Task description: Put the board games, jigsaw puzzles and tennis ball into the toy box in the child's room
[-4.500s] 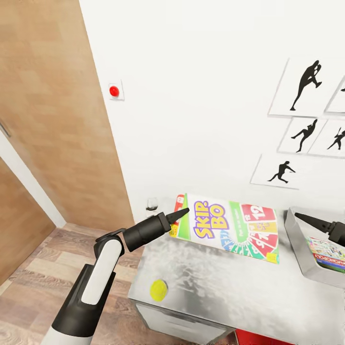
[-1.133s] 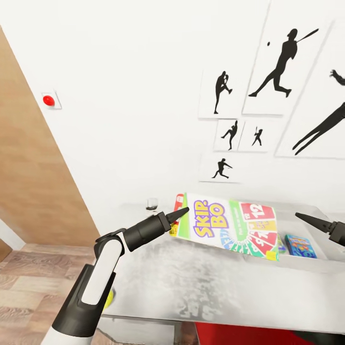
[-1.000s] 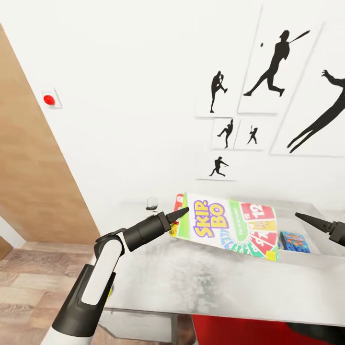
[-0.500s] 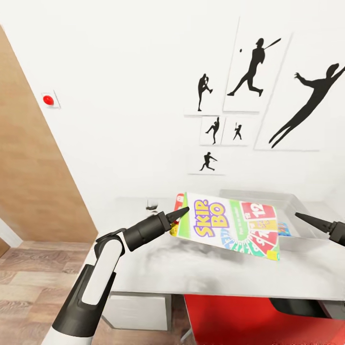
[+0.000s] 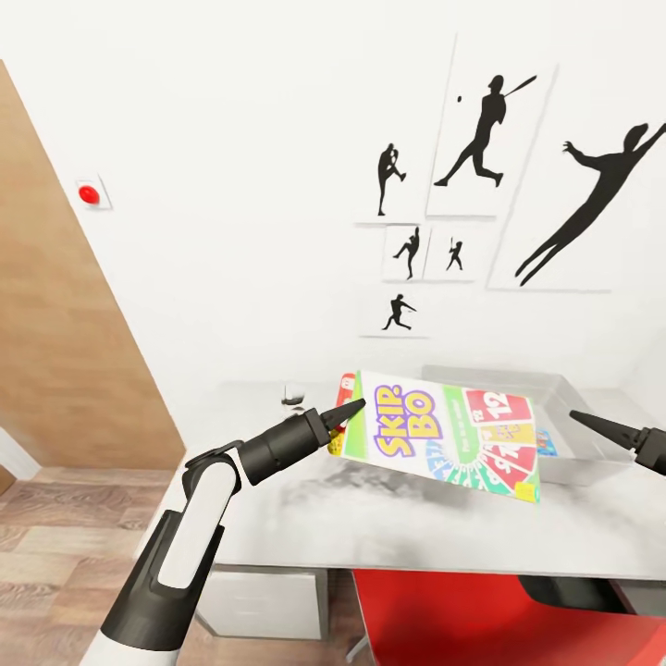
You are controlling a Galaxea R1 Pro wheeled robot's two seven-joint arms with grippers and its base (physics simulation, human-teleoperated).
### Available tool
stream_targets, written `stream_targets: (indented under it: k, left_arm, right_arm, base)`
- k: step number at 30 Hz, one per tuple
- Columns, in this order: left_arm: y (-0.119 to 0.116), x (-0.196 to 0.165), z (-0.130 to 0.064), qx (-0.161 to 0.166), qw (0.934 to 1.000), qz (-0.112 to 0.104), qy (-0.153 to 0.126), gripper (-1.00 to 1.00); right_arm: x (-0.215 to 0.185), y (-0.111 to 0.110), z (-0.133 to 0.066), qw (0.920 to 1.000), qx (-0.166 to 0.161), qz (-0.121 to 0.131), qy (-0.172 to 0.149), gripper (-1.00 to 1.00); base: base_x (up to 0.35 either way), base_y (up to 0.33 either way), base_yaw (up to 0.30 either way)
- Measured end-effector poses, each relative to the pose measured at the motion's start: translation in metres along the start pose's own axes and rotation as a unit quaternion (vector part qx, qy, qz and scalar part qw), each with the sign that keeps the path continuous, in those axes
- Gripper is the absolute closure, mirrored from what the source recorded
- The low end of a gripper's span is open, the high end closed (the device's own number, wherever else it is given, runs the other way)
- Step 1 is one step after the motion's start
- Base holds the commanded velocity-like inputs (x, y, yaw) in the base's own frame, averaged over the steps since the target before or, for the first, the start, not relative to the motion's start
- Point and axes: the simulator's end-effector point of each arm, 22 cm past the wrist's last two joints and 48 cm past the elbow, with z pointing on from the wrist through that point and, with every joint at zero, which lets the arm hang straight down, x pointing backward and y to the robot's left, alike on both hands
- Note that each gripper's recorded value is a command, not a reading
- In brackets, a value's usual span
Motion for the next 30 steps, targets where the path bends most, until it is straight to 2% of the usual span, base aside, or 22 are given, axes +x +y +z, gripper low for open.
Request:
stream_targets:
  k: [19, 30]
  left_arm:
    - [0.0011, 0.0001, 0.0000, -0.002, 1.0000, 0.001, 0.000, 1.00]
    - [0.0010, 0.0000, 0.0001, -0.002, 1.0000, 0.000, 0.000, 1.00]
  right_arm:
    - [-0.0001, 0.0001, -0.0001, 1.0000, 0.000, 0.000, 0.000, -1.00]
    - [-0.0004, -0.0002, 0.0000, 1.0000, 0.000, -0.001, 0.000, -1.00]
  base:
    - [0.158, -0.210, 0.000]
    - [0.046, -0.063, 0.000]
